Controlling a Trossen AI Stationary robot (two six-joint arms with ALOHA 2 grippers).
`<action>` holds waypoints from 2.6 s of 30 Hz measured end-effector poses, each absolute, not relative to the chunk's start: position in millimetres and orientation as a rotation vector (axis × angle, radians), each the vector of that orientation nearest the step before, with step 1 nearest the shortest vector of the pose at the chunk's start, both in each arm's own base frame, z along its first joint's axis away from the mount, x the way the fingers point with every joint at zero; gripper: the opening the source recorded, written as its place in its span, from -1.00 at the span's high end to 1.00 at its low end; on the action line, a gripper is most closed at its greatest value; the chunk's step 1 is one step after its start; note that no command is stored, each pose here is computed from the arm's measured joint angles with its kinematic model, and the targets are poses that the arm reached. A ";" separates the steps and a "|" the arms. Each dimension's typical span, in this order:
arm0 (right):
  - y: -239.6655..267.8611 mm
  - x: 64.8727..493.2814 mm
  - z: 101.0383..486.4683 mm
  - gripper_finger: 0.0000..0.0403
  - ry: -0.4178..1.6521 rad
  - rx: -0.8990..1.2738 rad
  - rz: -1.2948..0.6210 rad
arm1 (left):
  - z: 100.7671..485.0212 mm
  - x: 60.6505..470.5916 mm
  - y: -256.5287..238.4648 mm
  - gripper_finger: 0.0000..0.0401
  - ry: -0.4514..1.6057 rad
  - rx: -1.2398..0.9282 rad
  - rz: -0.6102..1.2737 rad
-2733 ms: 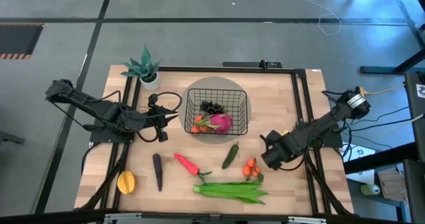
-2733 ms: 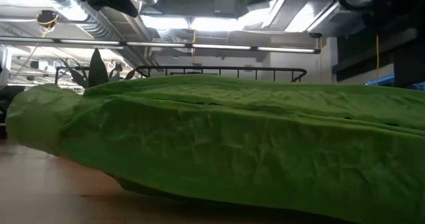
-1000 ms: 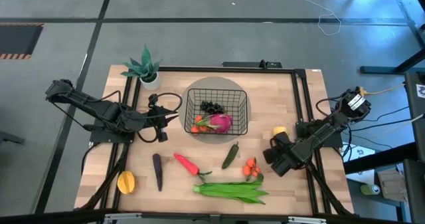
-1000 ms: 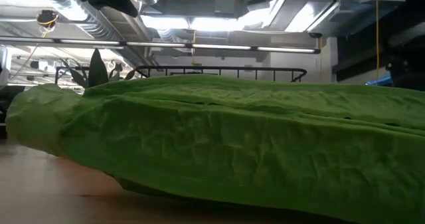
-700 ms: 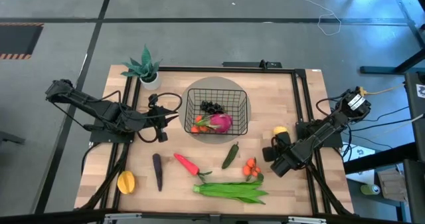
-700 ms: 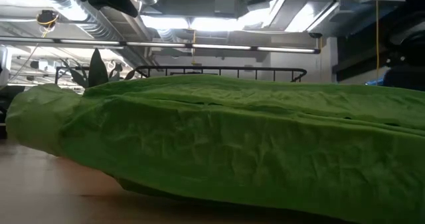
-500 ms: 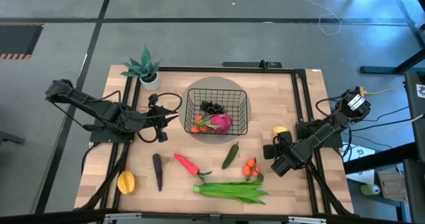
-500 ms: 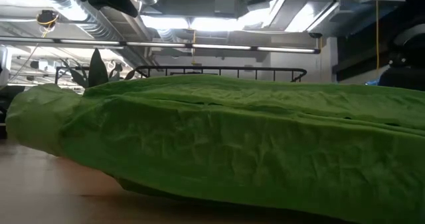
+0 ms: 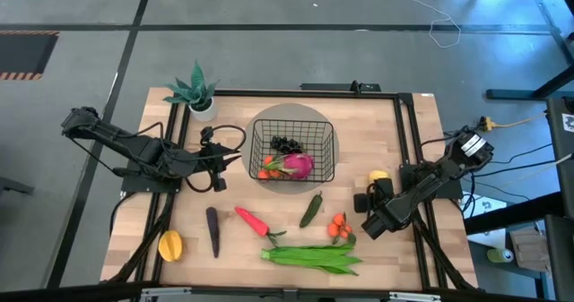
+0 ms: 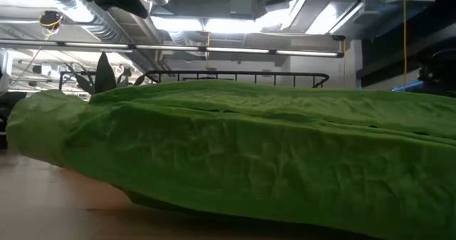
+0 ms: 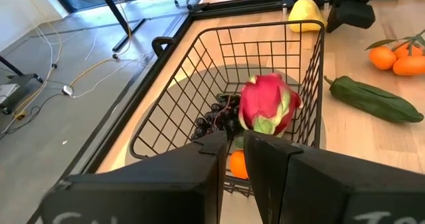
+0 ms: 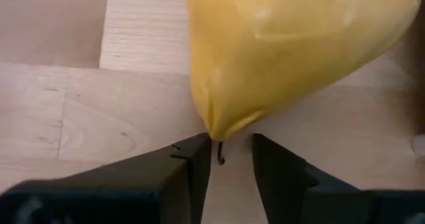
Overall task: Build produce basket
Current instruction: Put the pear into the black wire basket
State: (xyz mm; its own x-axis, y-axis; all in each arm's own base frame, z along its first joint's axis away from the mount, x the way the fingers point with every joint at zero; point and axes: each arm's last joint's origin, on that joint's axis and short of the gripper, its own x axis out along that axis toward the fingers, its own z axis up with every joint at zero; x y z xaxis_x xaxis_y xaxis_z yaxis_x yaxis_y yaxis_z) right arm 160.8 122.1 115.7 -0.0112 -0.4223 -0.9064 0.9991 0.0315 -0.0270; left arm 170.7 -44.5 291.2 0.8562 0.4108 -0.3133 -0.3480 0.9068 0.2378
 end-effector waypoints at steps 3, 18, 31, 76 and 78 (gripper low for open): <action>121.9 160.7 115.0 0.45 0.909 0.843 -1.373 | 291.2 170.7 -44.6 0.78 0.367 0.176 0.401; 121.0 160.3 114.2 0.97 0.904 0.833 -1.376 | 291.2 170.7 -44.5 0.78 0.367 0.176 0.401; 134.5 178.2 140.0 1.00 0.912 0.791 -1.316 | 291.0 170.6 -44.5 0.78 0.369 0.177 0.401; 97.0 298.9 239.8 1.00 0.483 0.210 -0.937 | 290.3 170.6 -45.0 0.78 0.377 0.168 0.377; 92.7 303.4 240.7 1.00 0.488 0.196 -0.928 | 290.3 170.6 -45.1 0.78 0.377 0.168 0.377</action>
State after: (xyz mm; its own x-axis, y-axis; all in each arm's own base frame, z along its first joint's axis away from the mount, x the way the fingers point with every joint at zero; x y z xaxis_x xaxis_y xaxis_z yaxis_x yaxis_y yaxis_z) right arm 303.4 92.7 240.7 0.5004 -0.7180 -0.4837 0.8052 0.5913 -0.0447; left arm 170.6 -45.1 290.3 0.8616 0.3884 -0.3267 -0.3268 0.9171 0.2283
